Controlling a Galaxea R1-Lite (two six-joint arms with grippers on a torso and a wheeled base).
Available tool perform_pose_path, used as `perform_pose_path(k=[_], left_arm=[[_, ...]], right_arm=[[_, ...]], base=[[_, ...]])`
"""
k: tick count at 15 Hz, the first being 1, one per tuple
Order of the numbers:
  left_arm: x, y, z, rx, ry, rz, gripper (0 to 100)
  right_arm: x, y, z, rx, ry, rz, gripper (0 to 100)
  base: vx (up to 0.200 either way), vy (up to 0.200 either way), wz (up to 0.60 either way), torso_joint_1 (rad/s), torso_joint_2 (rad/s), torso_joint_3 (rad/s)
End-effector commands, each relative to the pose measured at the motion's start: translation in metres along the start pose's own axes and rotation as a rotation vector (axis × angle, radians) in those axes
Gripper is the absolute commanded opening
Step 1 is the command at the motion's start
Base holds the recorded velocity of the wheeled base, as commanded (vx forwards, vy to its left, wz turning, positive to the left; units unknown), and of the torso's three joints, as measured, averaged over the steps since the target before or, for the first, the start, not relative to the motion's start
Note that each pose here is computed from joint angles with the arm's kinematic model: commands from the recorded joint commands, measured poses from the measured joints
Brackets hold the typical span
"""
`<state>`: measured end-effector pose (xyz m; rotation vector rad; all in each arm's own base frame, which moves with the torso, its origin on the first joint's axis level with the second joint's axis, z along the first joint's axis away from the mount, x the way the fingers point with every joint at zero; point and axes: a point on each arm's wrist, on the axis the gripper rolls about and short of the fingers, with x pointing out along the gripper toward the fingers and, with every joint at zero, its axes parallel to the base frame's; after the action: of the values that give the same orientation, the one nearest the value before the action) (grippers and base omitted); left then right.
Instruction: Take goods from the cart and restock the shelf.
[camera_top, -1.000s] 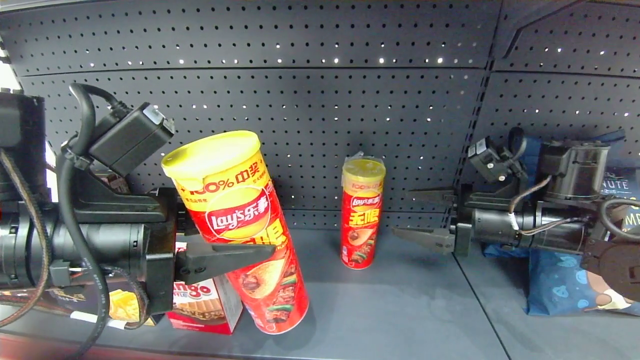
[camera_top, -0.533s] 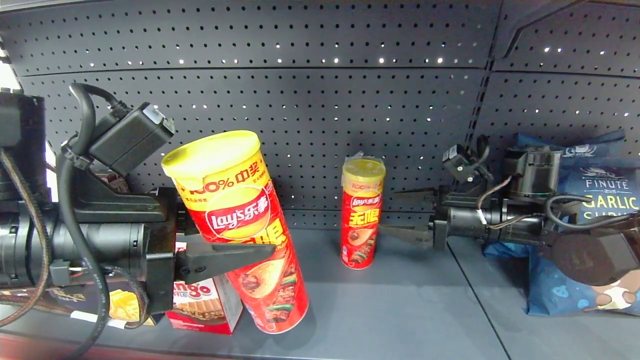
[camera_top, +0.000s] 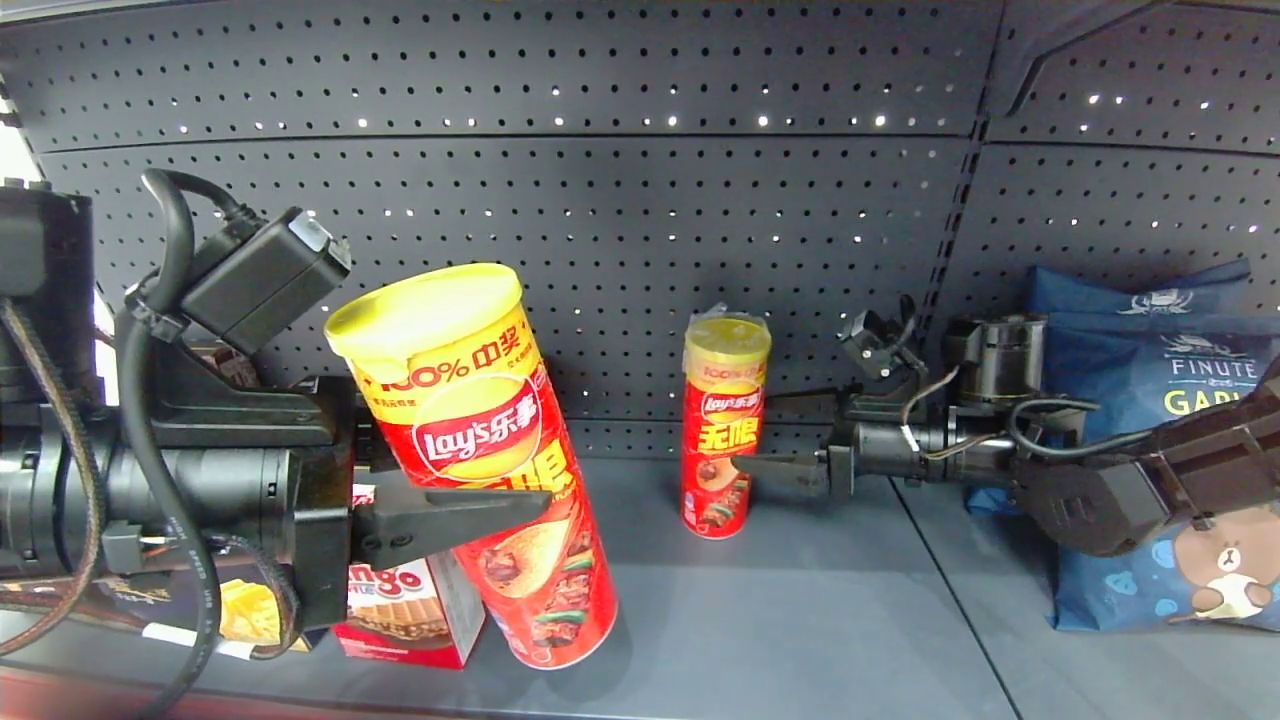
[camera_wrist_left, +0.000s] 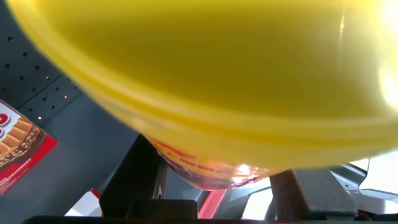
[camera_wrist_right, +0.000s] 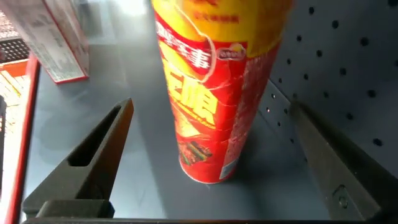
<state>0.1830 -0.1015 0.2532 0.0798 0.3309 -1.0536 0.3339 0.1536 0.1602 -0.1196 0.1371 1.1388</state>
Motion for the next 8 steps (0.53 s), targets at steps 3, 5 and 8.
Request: perform_pose_path(k=[3, 5, 8], left_arm=[[0.001, 0.001, -0.001, -0.003, 0.004, 0.0, 0], [0.002, 0.002, -0.001, -0.006, 0.008, 0.0, 0], [0.002, 0.002, -0.001, -0.006, 0.008, 0.001, 0]], right_arm=[[0.014, -0.005, -0.012, 0.015, 0.02, 0.014, 100], [0.019, -0.007, -0.017, 0.022, 0.028, 0.017, 100], [0.028, -0.009, -0.021, 0.024, 0.033, 0.021, 100]], base=[[0.0, 0.0, 0.0, 0.0, 0.0, 0.0], [0.0, 0.0, 0.0, 0.0, 0.0, 0.0], [0.0, 0.0, 0.0, 0.0, 0.0, 0.0]])
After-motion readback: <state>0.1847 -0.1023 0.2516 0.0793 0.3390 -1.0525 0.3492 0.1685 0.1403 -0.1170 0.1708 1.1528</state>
